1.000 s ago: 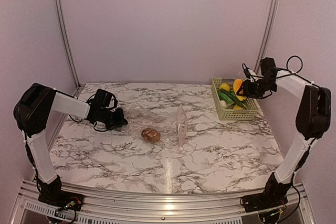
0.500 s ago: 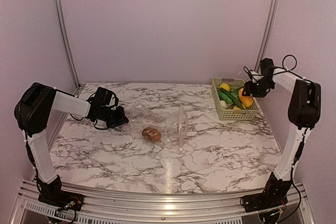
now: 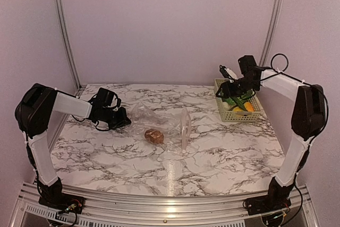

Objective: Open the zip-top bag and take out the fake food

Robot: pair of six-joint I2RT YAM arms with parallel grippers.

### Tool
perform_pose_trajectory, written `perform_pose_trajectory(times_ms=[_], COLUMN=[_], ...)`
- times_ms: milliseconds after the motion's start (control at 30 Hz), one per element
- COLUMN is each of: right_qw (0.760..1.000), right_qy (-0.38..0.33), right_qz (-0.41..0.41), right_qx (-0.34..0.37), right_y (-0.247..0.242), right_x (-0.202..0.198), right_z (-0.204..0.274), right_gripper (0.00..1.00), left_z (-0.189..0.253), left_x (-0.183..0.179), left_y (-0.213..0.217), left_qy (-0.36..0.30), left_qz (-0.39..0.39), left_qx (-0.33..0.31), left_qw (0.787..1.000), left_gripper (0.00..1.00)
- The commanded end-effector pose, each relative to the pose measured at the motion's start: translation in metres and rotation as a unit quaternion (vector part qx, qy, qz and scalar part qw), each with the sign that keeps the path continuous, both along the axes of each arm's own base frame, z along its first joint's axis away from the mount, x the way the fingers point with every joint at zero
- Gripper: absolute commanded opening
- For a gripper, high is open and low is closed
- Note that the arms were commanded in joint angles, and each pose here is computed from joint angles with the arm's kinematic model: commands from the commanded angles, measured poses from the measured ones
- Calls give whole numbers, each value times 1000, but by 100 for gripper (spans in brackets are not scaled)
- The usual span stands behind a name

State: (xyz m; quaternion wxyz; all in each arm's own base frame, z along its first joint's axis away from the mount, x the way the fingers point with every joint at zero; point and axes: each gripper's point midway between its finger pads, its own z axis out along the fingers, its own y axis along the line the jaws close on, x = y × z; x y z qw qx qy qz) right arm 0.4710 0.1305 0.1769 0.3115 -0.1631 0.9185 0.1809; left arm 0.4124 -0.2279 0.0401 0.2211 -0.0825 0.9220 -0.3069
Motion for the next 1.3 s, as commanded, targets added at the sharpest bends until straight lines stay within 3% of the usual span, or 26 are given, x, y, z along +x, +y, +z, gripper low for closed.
perform_pose_trajectory(times_ms=[0,200,567,800,933,1067,1267], right_qw=[993,980,961,929,912,913,921], right_qy=[9,64,117,121,142,142,135], right_qz=[106,162,210,286,309,310,309], right_qx=[58,96,136,203,229,224,194], right_y=[83,151,208,259,275,284,304], right_x=[-32,-71,-100,-129,-138,-134,-131], right_z=[-10,-60,-116,-101,-108,-108,-105], right_gripper=[48,34,23,36,49,60,64], left_z=[-6,-8,-15,-19,-21,-23,-25], left_x=[-3,-6,-9,-3,-2,-6,-18], left_y=[0,0,-3,-6,-9,-11,-10], left_qy=[9,10,19,29,34,40,48], left_qz=[-8,-6,4,40,49,48,57], left_qx=[-2,-11,-32,-67,-77,-74,-66], left_qw=[1000,1000,999,997,995,995,995], left_gripper=[0,0,0,0,0,0,0])
